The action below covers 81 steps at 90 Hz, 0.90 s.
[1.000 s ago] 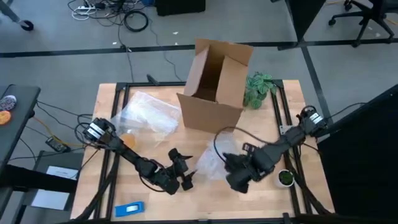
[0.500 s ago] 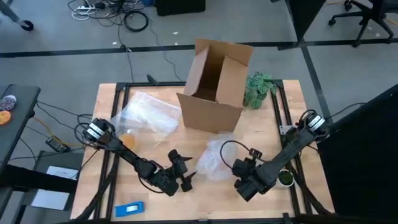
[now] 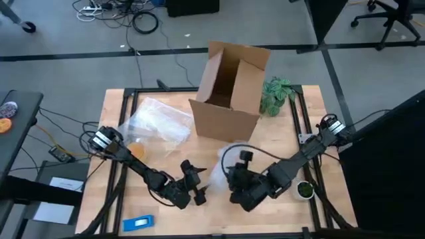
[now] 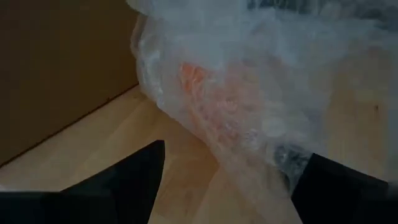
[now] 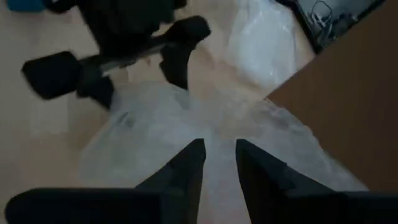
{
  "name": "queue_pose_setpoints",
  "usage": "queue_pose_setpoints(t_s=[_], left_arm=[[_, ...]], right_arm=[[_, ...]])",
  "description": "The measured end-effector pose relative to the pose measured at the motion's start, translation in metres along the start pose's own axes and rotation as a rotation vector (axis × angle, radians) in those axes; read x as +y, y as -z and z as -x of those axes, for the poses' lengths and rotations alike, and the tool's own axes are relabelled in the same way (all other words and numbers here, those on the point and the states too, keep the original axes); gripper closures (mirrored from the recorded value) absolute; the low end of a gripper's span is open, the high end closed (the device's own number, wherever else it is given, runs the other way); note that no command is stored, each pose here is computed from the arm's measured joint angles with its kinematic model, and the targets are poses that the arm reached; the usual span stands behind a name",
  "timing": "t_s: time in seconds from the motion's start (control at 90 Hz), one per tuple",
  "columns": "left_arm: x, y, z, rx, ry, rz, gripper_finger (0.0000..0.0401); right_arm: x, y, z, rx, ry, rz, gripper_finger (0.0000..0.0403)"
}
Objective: Wrap mug
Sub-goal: Wrap the orange mug with transparent bubble wrap
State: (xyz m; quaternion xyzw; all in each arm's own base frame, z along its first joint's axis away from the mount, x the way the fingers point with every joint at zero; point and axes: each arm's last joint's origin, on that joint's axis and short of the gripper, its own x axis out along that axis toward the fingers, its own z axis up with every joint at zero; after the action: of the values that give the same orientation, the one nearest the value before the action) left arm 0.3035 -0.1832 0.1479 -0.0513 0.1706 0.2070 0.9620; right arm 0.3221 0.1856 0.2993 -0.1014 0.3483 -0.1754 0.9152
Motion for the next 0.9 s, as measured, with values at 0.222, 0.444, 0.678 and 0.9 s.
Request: queue_pose_setpoints(t_s=[0.222, 0.444, 0.678, 0.9], left_arm=[[-0.002, -0.002, 0.006, 0.044, 0.077, -0.157, 0.0112], [-0.001, -0.035, 0.039, 0.045, 0.145, -0.175, 0.0112], [0.009, -0.073, 0.095, -0.006, 0.262, -0.138, 0.0112], [0.007, -0.100, 0.106, -0.196, 0.242, -0.114, 0.0112]], right_arm=[[-0.021, 0.004, -0.044, 0.078, -0.011, -0.017, 0.0328], [-0.030, 0.007, -0.079, 0.024, -0.160, -0.034, 0.0328], [-0.030, 0.019, -0.100, -0.048, -0.279, -0.033, 0.0328], [-0.026, 0.032, -0.107, -0.067, -0.348, -0.011, 0.0328]])
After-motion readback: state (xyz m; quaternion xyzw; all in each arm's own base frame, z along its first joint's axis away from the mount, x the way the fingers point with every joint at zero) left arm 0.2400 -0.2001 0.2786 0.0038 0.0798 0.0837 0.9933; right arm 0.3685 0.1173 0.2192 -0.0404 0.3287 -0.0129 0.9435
